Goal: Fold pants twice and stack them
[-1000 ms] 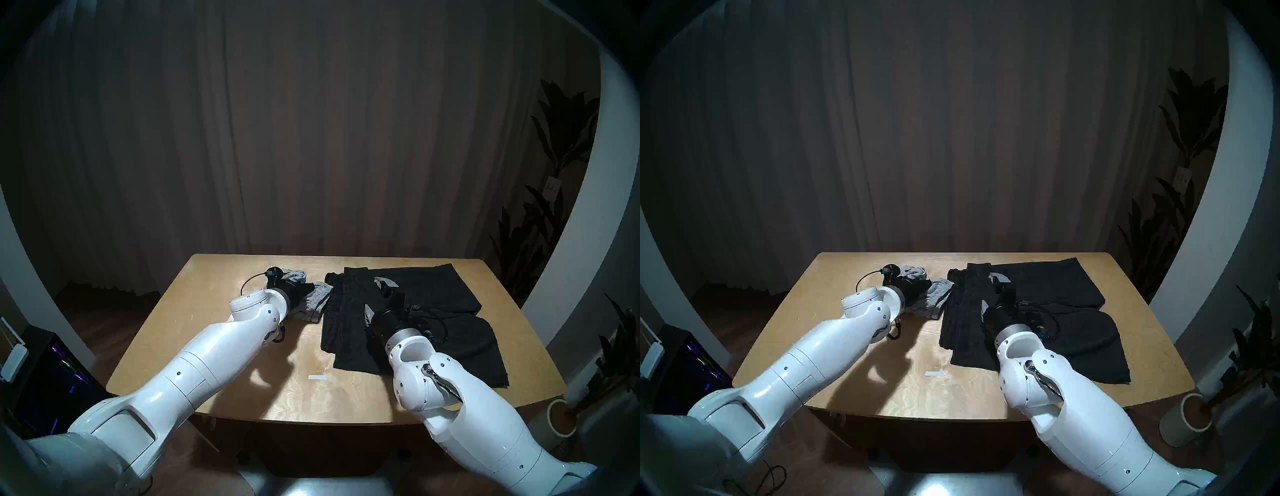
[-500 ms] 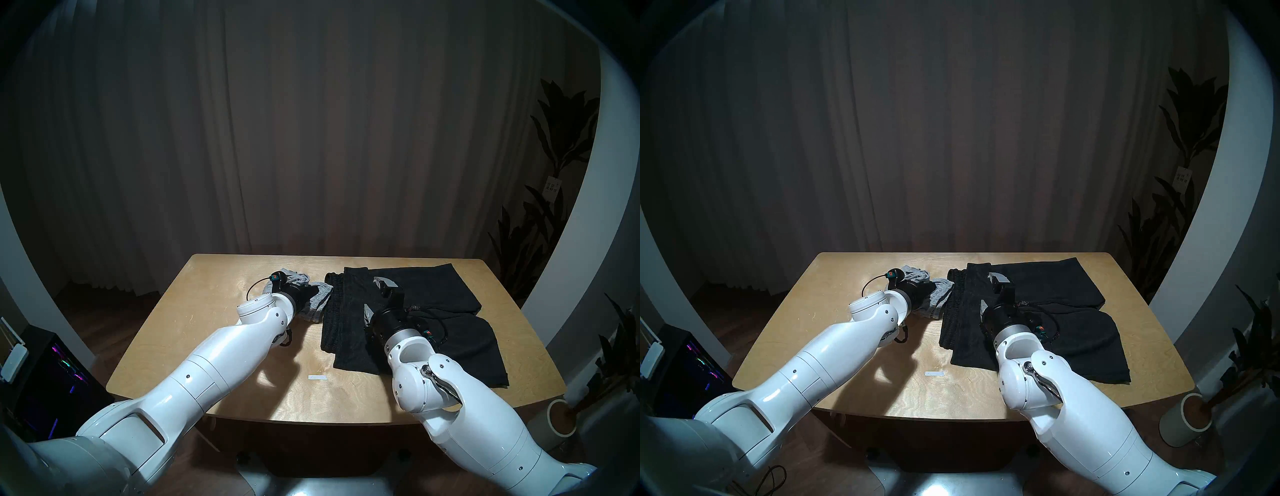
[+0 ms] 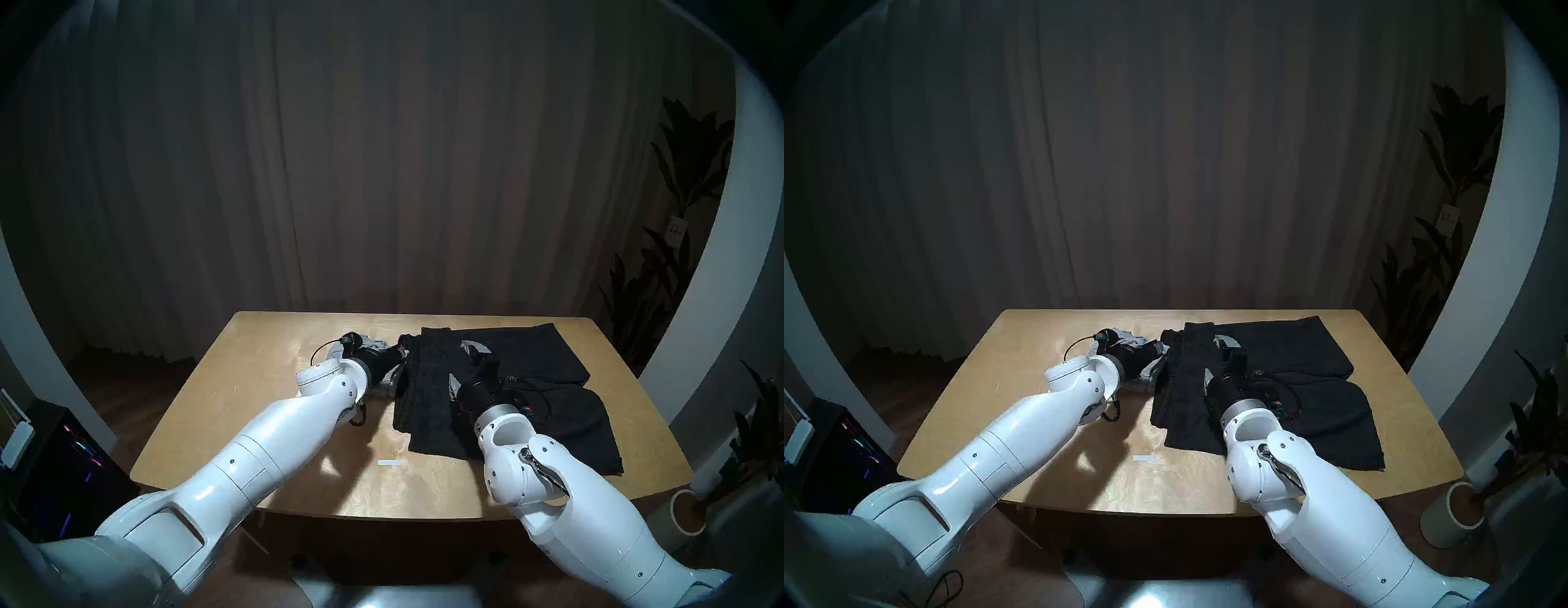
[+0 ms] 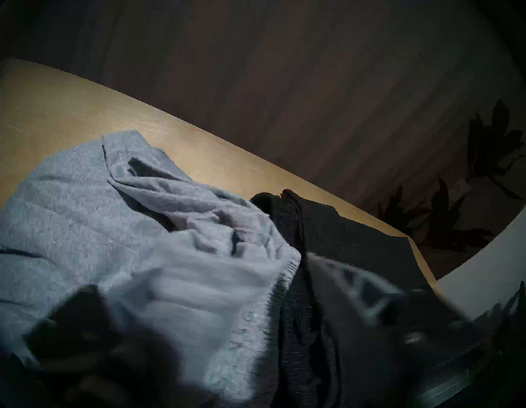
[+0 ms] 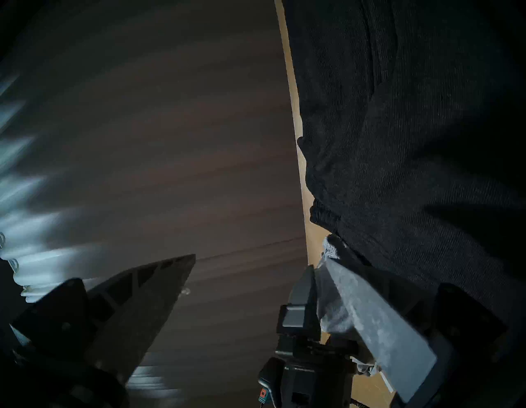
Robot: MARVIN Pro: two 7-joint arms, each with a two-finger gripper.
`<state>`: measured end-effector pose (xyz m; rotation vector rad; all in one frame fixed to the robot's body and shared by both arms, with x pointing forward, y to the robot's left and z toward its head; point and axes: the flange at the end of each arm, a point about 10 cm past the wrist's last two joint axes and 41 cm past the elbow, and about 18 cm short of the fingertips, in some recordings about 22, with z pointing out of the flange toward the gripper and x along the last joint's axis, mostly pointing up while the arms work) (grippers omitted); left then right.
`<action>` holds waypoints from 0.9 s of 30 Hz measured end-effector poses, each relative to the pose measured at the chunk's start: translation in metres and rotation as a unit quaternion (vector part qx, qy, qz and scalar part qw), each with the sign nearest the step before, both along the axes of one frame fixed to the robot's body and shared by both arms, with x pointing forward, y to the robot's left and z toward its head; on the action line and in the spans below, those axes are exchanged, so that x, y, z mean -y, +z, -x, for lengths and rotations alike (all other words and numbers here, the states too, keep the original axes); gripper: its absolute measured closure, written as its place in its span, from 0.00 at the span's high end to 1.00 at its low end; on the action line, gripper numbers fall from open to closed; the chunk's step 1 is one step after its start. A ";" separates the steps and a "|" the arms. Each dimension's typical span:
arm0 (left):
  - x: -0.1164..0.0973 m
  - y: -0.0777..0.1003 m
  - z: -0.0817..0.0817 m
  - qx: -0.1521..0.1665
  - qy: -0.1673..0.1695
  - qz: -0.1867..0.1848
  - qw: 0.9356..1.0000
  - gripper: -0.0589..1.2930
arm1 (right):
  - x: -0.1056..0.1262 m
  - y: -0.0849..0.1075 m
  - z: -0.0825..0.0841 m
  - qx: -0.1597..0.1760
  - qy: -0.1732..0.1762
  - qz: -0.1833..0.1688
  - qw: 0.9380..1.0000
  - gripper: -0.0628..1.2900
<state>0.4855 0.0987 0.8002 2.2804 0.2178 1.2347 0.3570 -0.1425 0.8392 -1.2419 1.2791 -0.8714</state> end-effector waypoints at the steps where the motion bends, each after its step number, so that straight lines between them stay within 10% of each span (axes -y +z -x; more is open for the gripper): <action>1: 0.000 0.000 0.000 -0.001 -0.001 0.000 1.000 0.31 | 0.001 0.000 0.000 -0.001 0.000 0.000 1.000 0.93; 4: 0.001 -0.001 0.000 -0.003 -0.003 0.001 1.000 0.88 | 0.003 -0.001 0.000 -0.003 0.001 0.001 1.000 0.93; 5: 0.001 -0.001 0.001 -0.003 -0.004 0.001 1.000 0.93 | 0.003 -0.002 0.000 -0.003 0.001 0.001 1.000 0.93; 27: 0.006 0.013 0.011 0.001 -0.075 0.068 0.995 0.96 | 0.013 -0.003 -0.003 -0.004 -0.009 0.008 1.000 0.93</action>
